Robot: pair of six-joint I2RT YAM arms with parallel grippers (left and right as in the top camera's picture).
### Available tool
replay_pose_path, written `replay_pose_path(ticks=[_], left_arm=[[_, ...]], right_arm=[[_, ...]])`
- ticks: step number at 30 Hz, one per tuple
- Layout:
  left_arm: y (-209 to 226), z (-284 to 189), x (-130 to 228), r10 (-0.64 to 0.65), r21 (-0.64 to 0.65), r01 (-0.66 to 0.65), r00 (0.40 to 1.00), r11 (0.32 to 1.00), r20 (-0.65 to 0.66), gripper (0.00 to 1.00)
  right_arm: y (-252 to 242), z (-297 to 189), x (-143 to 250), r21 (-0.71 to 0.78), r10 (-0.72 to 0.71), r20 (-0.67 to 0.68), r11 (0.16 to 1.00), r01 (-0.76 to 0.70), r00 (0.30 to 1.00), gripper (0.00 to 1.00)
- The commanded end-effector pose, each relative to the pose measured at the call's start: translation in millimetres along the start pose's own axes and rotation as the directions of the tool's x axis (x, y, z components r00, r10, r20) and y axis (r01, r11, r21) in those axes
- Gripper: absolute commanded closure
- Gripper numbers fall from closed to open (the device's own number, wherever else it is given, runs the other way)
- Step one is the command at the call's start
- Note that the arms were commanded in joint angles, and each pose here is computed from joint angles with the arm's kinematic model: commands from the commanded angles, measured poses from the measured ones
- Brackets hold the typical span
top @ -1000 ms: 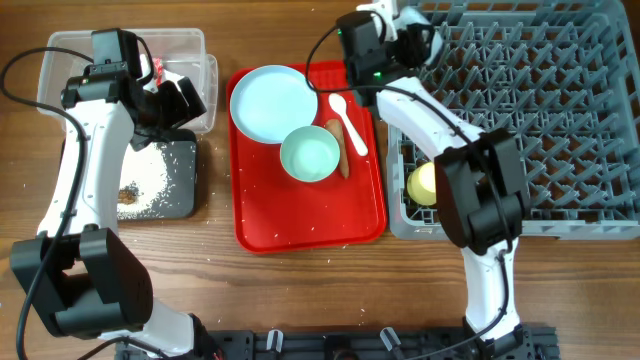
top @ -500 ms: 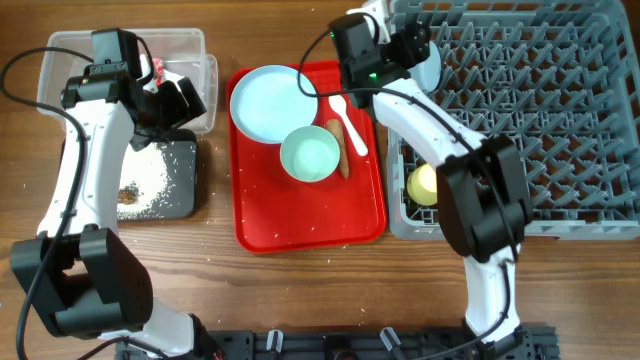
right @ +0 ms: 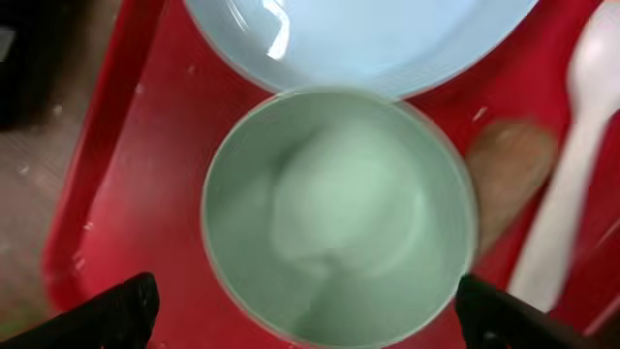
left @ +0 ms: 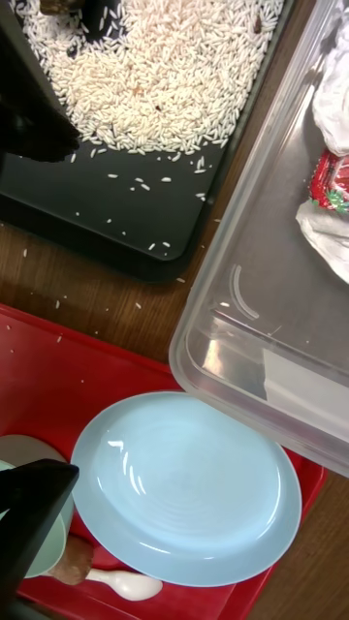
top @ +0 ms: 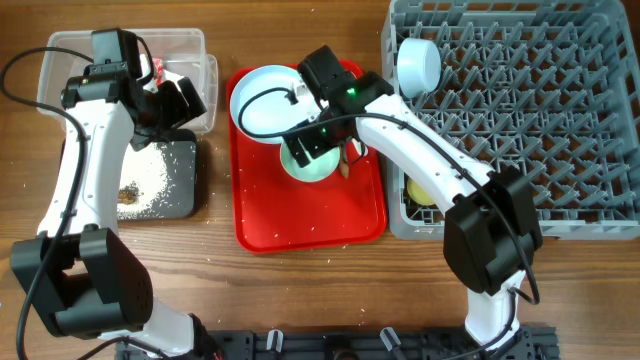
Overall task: Sort waste into correct bins and load items into the dishwasher rack
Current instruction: 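Reach the right gripper toward the green bowl on the red tray, then grasp the green bowl rim with the right gripper and lift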
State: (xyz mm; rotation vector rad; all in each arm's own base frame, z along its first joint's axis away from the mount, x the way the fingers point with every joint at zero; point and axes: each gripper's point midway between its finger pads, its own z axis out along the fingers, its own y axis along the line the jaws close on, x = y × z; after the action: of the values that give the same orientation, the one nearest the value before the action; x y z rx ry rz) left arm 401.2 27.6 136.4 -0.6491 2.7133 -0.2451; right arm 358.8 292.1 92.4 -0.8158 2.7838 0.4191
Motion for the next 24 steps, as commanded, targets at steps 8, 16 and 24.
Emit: replay_pose_path(ticks=[8,16,24], left_arm=[[-5.0,-12.5,-7.8,0.003,0.024,-0.004,0.999,1.000,0.035,0.00],[-4.9,-12.5,-7.7,0.003,0.024,-0.004,0.999,1.000,0.034,0.00],[-5.0,-12.5,-7.7,0.003,0.024,-0.004,0.999,1.000,0.034,0.00]], right_arm=[[-38.4,-10.0,5.8,0.015,0.319,-0.015,0.948,-0.319,0.948,0.00],[-68.9,8.0,23.7,0.194,0.448,0.034,0.874,-0.445,0.894,0.19],[-69.2,33.2,44.9,0.187,0.479,0.006,0.862,-0.471,0.878,0.38]])
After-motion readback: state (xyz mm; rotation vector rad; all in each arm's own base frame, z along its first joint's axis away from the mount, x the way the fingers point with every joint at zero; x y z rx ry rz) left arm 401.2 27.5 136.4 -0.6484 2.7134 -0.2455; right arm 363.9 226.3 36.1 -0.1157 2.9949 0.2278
